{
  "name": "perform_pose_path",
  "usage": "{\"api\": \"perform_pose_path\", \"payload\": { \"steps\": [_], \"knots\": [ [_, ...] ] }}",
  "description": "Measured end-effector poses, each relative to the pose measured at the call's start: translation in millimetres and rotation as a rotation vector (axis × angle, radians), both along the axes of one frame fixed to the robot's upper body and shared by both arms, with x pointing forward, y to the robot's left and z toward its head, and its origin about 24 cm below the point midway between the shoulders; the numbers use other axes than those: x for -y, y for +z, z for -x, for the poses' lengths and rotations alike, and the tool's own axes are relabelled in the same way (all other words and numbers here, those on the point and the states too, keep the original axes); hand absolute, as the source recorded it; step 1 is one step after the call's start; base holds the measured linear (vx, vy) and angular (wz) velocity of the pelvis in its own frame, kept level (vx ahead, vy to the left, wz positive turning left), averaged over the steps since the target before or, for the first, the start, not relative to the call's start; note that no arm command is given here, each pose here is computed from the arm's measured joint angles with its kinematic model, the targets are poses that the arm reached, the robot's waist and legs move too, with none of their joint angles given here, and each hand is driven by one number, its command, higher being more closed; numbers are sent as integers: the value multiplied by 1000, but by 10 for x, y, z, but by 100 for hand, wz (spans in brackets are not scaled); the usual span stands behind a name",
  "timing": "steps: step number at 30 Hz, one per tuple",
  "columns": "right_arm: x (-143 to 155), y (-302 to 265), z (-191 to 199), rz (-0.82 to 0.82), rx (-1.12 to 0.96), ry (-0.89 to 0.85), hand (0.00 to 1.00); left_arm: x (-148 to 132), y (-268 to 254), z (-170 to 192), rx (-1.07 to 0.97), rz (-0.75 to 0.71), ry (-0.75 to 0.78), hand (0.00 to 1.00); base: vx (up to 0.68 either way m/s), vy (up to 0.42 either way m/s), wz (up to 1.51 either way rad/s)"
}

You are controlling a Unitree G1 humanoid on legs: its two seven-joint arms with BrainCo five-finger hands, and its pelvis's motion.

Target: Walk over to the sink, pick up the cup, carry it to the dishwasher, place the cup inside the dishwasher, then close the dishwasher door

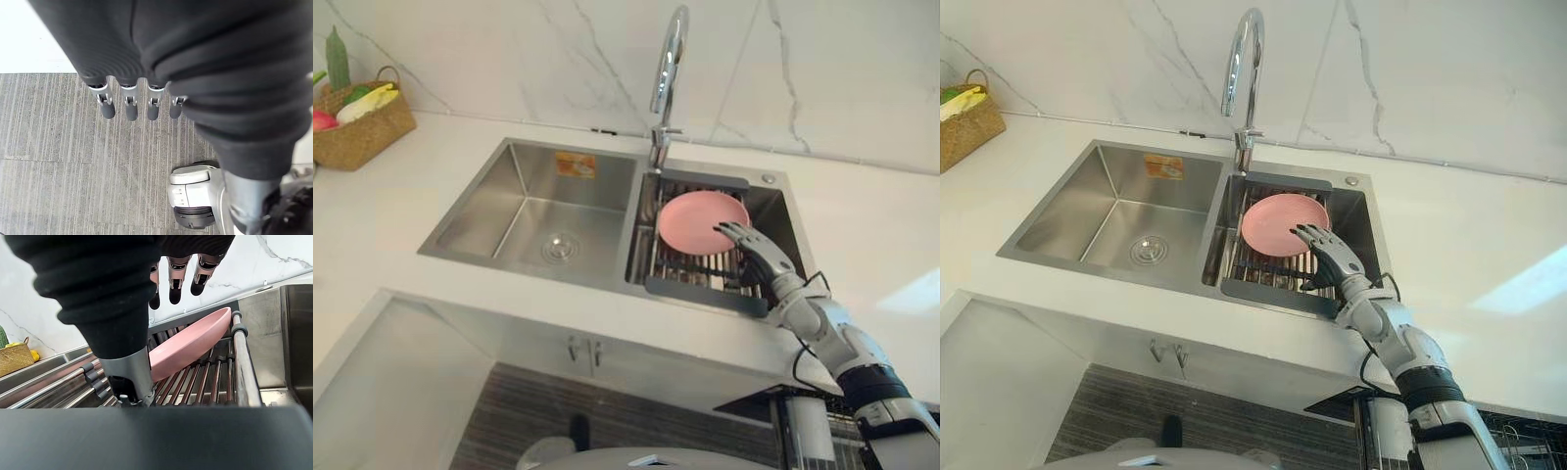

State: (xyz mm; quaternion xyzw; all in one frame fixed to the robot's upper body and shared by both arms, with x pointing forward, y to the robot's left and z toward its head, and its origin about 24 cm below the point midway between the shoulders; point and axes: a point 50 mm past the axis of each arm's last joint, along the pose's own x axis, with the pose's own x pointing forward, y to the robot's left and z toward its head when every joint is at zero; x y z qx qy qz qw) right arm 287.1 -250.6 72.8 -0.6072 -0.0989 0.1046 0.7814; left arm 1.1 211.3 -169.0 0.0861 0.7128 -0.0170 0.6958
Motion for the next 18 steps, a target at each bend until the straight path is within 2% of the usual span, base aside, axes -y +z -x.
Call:
{"api": "perform_pose_path", "payload": {
  "steps": [18],
  "knots": [
    [-128,-199,-20,182,127,-42,0,-22,0,15,-9,-10,-5,0,-13,-7,5]
  ]
}}
